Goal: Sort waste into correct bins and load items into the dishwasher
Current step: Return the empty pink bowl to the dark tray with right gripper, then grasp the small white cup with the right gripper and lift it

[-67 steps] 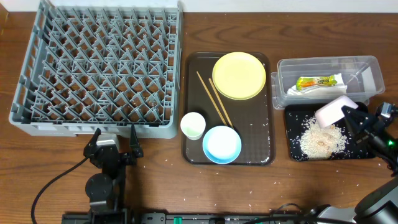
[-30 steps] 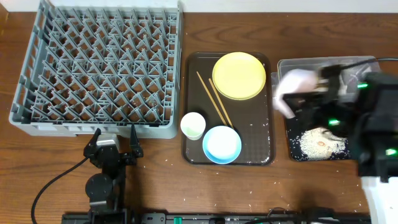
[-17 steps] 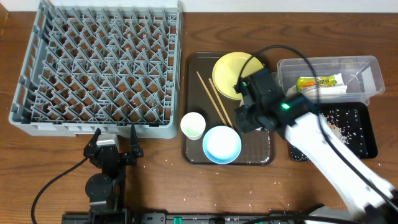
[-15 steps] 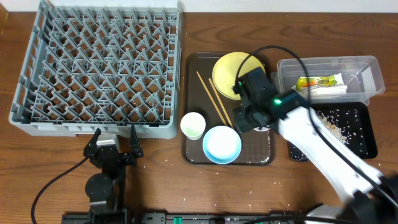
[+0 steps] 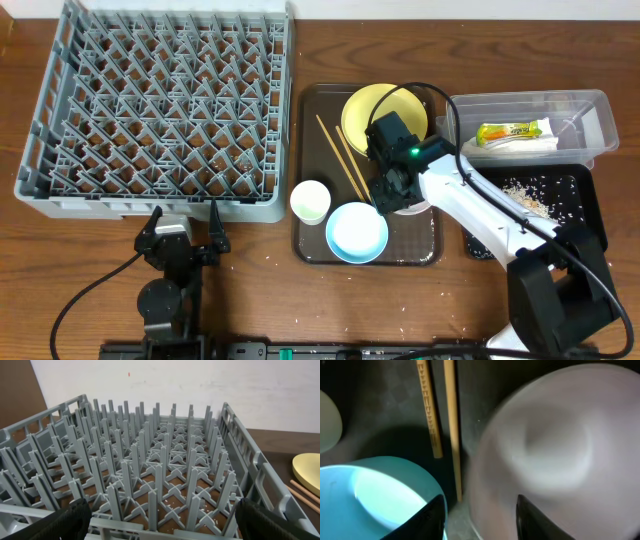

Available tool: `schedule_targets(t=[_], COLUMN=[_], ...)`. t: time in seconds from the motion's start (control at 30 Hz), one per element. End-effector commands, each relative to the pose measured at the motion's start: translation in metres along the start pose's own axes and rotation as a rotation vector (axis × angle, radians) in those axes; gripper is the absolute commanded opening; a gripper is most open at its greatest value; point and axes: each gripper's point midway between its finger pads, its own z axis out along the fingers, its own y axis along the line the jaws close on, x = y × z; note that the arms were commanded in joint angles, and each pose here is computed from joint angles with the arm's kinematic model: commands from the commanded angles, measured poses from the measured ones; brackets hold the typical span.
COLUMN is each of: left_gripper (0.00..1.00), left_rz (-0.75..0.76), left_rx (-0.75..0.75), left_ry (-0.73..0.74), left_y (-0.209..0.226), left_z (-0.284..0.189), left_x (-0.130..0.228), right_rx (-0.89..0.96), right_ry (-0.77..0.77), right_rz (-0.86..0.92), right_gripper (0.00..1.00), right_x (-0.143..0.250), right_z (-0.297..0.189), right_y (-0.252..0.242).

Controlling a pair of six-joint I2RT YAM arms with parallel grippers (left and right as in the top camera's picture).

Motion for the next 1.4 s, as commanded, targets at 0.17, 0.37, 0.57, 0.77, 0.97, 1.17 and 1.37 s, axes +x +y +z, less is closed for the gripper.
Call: schedule_targets(t=[0.17,0.37,0.57,0.77,0.97,1.17,1.37], left_gripper=[0.93,0.93,0.93,0.93,0.93,0.93,0.93], left_rz=[0.013,0.013,0.013,0.013,0.013,0.013,0.013], left_rx=[-0.006,-0.006,-0.006,-0.006,-0.006,-0.006,-0.006], left_ry=[0.047,0.047,0.047,0.047,0.047,0.048,0.047], left_y=[0.002,0.002,0.002,0.002,0.002,0.002,0.002], left_z=[0.001,0.001,0.001,0.001,0.001,0.001,0.001], left_x=[0.016,0.016,0.016,0.016,0.016,0.016,0.016], right_rx=[-0.088,-0.217,-0.226,-0.217,-0.23,-0.226,-0.198], right_ry=[-0.126,-0.2,-0.145,-0.068,-0.012,0.008,0.084], right_rz=[0.01,0.032,0.082,0.073,0.064,0.058,0.067], right_gripper=[0.56,0.57,0.57,0.59,0.6,0.59,0.43], right_x=[-0.057,-0.078,-0.073,-0.064,-0.057,-0.055,-0.046], right_z=[-0.08,-0.105,-0.086,-0.058,-0.039,-0.024,0.01], right_y=[0.018,0.051,0.072,0.088,0.103,0.112,0.116])
